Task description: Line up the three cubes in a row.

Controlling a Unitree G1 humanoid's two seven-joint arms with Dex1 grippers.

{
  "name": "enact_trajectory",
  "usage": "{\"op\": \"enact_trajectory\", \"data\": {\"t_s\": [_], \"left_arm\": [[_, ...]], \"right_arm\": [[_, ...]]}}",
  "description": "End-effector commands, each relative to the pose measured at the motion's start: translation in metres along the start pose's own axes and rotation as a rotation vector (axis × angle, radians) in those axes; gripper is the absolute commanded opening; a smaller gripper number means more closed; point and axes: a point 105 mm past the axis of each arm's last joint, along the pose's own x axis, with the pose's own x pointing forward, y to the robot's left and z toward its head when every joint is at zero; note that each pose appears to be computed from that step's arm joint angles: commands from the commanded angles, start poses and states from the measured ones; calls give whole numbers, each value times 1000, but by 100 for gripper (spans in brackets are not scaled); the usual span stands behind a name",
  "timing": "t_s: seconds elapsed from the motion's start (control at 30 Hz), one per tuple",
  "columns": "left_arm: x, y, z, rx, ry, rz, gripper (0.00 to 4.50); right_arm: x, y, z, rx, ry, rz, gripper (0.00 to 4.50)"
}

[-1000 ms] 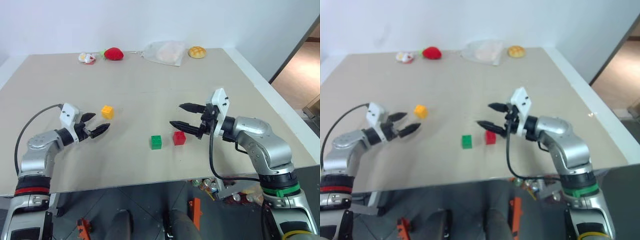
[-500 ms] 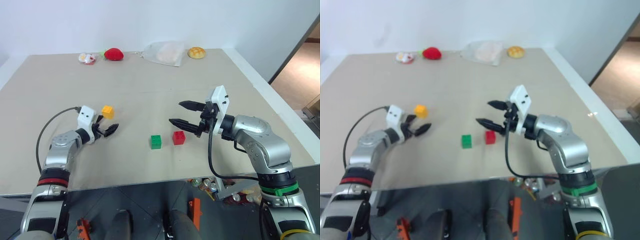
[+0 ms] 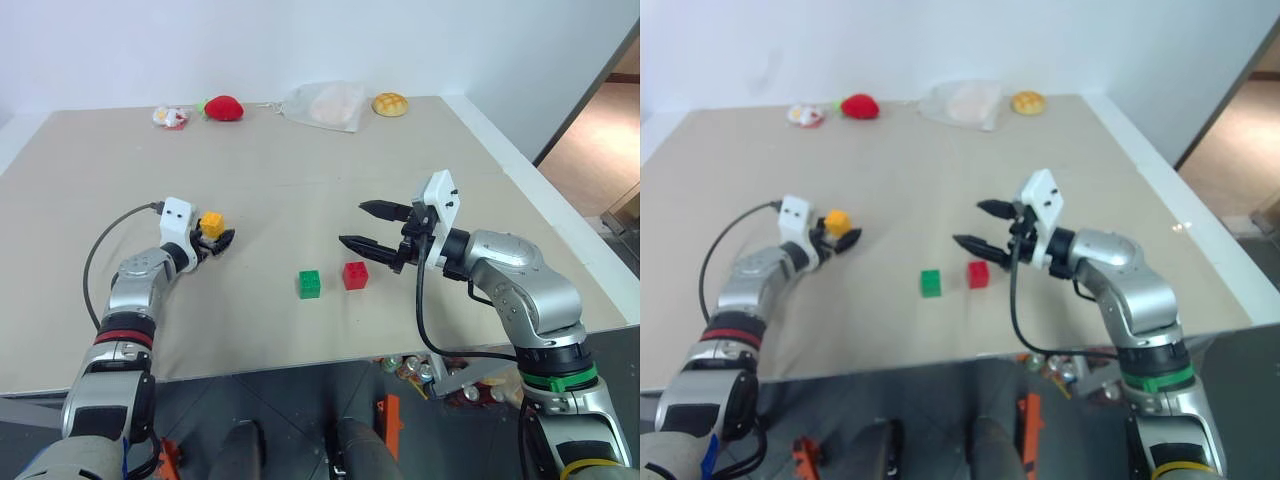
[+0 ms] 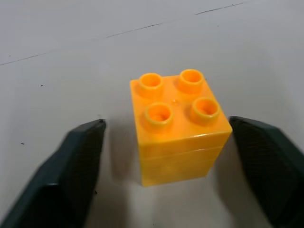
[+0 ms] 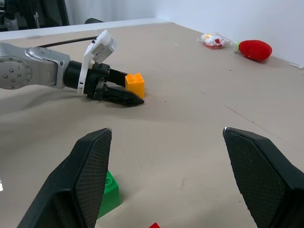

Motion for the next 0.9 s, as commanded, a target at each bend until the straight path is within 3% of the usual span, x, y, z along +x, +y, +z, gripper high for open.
{"op": "enact_trajectory", "data": {"t_s": [0.03,0.17,0.33,0.5,0.67,0.9], "left_arm": [[3,-1,23,14,-86,-8,252],[4,-1,25,11,-87,-4,134],[3,-3,30,26,-84,-50,136],[-20,-29,36,167,-108,-379,136],[-60,-53,19,319,-58,-730,136],[-69,-73,3,327,6,-910,136]], "right_arm": [[-3,-5,14,-29,-50,-24,389],[-3,-6,11,-22,-44,-25,389],[-3,-6,10,-18,-41,-25,389],[-8,-4,8,-18,-22,-2,389],[-16,-4,5,-20,-6,1,389],[-18,-4,7,-17,-17,-13,389]]}}
